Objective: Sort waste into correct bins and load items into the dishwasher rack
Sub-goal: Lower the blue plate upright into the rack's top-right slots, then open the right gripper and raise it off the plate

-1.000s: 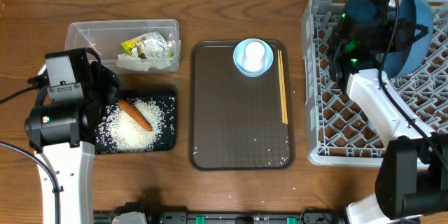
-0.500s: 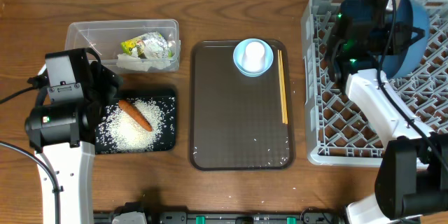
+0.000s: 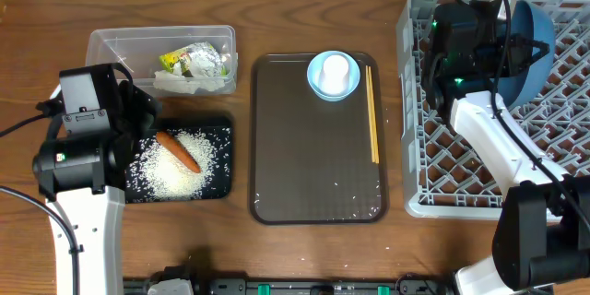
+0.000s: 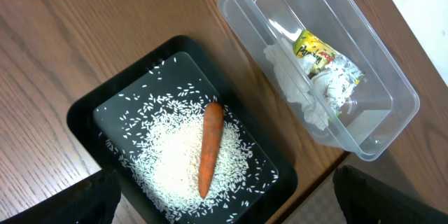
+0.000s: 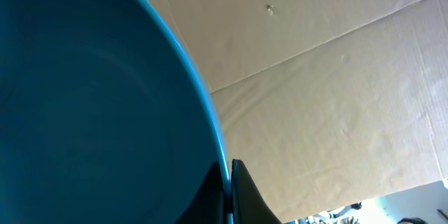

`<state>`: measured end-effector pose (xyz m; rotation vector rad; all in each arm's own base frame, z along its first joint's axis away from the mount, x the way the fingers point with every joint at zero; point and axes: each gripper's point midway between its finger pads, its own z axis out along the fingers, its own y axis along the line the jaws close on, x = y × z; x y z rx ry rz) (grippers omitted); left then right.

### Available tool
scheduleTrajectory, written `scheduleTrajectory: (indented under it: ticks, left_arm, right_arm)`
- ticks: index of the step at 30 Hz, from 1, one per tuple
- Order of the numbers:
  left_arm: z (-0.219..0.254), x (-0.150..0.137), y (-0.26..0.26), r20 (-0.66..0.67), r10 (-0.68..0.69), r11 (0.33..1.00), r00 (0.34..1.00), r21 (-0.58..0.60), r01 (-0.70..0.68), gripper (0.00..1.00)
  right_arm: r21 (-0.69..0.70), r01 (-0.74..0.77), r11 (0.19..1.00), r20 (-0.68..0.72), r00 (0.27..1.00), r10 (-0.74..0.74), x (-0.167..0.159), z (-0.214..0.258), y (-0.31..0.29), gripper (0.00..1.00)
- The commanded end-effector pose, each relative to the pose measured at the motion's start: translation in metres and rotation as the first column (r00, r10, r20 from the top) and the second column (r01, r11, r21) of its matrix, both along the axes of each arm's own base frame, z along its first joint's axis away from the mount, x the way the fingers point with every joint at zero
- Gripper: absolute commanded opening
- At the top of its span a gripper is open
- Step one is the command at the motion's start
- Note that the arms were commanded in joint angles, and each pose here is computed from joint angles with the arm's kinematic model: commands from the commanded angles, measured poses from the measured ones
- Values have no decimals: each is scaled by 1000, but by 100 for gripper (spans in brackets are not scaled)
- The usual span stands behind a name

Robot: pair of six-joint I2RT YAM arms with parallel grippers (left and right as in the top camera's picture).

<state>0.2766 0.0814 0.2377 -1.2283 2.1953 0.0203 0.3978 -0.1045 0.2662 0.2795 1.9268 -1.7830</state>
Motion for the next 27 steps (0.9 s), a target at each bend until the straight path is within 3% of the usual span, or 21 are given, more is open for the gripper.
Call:
scheduleTrajectory:
  ticks: [1,16,27]
  left_arm:
    - [0,-1,2,-3,9,1000,1000,0,-9,99]
    - [0,-1,2,-3,9,1000,1000,0,-9,99]
    - [0,-1,2,-3,9,1000,1000,0,-9,99]
  right_arm:
    - [10,-26,1000,-29,999,26,7,-2,-4,1]
    - [-6,-2,1000,-95,995,1,7,3,-19,1]
    - [18,-19,1000,-53,998,20,7,-6,-15,1]
